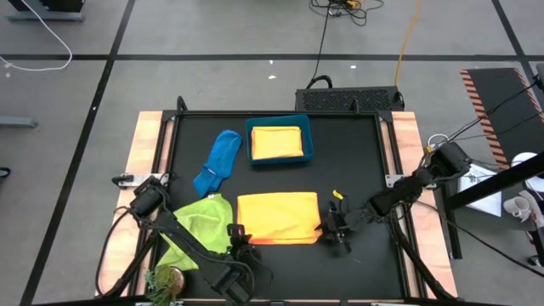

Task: Fold microfiber towels
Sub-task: Fold the orange microfiber cloth

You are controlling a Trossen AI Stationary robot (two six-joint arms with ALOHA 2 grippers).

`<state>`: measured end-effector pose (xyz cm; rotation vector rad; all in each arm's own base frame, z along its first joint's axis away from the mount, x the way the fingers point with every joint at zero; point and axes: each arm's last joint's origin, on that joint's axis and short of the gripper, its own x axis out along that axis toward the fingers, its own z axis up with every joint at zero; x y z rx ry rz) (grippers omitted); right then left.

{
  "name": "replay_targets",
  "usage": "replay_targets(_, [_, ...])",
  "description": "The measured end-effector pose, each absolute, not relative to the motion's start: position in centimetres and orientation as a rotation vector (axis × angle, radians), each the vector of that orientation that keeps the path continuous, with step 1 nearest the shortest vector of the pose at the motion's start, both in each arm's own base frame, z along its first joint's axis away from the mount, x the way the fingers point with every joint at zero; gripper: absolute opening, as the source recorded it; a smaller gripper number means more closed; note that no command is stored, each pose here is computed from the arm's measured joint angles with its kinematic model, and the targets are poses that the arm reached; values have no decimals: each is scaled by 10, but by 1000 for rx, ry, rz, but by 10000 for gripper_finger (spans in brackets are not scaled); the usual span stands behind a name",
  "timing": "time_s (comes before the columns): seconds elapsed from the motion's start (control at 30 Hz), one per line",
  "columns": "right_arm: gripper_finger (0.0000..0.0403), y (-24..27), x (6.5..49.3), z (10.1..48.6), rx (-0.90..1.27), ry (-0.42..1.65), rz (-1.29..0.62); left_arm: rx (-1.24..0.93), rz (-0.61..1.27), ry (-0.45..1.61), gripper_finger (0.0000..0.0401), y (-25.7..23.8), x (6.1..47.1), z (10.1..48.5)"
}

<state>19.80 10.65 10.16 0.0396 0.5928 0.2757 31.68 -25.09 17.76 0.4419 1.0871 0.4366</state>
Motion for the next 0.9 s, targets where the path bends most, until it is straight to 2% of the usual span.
replay_targets(0.13, [131,104,199,100,49,597,261,430,439,1080,150,-245,319,179])
replay_targets(0.33, [131,104,200,101,52,590,260,408,405,1101,150,-233,316,161])
replay_targets(0.5, [131,104,200,101,52,591,261,278,344,936,150,-219,286,172])
replay_targets(0.67, [131,103,200,101,48,589,259,72,195,726,149,-205,260,183])
replay_targets(0.9, [131,102,200,101,53,596,256,-3,175,808,135,-190,257,149])
